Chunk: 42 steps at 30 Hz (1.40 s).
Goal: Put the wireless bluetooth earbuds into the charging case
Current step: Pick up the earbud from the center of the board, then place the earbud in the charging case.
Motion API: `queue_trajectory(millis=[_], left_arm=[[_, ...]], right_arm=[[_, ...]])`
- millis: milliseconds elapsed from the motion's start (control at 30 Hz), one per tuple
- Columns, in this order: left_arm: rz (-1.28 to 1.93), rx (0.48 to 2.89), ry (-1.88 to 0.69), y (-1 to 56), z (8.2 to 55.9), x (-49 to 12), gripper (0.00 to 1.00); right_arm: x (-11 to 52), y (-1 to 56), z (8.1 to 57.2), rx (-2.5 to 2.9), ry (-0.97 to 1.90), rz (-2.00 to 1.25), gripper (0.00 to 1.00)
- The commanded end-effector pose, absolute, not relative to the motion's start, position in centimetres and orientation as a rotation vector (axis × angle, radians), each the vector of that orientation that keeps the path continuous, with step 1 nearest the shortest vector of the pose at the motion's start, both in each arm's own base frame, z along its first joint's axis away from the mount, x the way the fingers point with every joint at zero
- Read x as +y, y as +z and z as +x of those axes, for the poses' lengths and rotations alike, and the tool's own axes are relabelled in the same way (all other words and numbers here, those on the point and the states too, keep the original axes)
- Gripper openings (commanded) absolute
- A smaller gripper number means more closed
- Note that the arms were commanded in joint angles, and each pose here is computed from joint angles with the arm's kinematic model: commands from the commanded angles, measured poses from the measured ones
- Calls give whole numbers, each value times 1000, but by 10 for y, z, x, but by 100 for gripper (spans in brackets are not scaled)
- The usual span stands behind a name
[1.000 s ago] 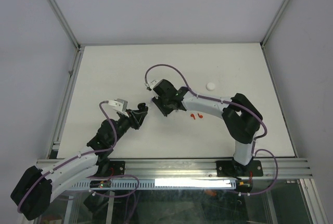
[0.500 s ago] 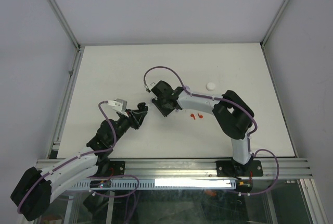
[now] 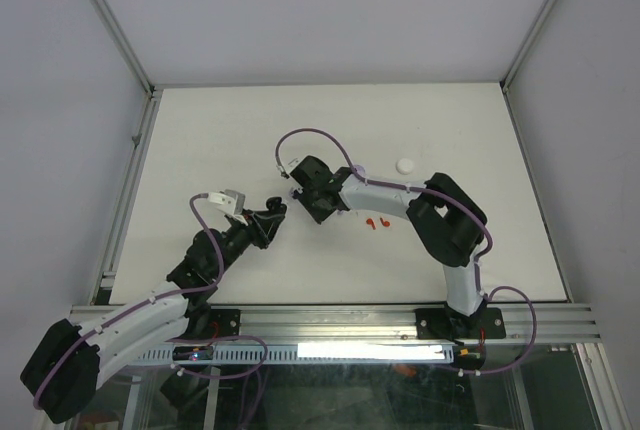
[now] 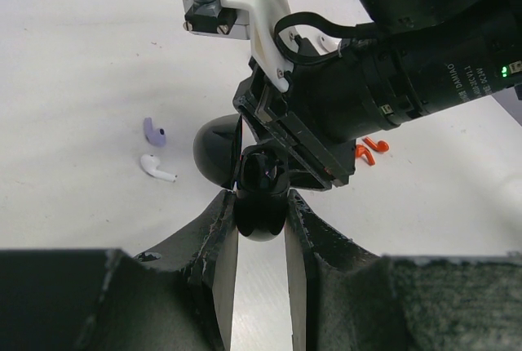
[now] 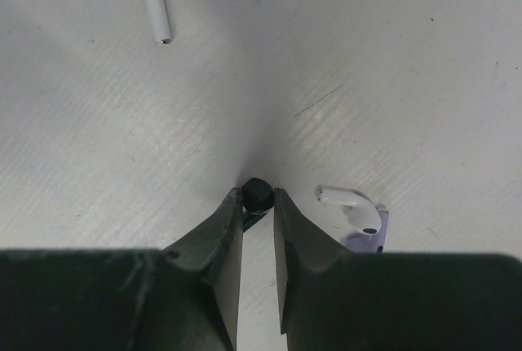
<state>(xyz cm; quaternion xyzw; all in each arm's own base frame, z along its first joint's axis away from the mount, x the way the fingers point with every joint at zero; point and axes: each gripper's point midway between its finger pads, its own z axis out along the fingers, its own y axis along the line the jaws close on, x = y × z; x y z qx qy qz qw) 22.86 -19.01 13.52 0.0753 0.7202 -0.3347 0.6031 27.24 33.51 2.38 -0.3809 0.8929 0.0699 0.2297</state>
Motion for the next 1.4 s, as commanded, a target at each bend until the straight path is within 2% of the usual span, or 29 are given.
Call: queue_trajectory(millis=[0,467,800,1100,1367], left_arm=[[178,1569,-838,156,228,-195,0],[363,1306,-903,201,209,-209,0],[492,1170,-921,228,198,-222,0],[556,1119,-1006,248,189,-236,0],[548,1117,-1087,260,182,-241,0]], right_arm=[[338,43,284,2397,178,-1030,18],[325,187,276,2038,268,-875,18],[332,281,237,1712,413,-878,19],[353,309,192,1497,565,-962,19],[359,307,188,1424,508,-975,20]])
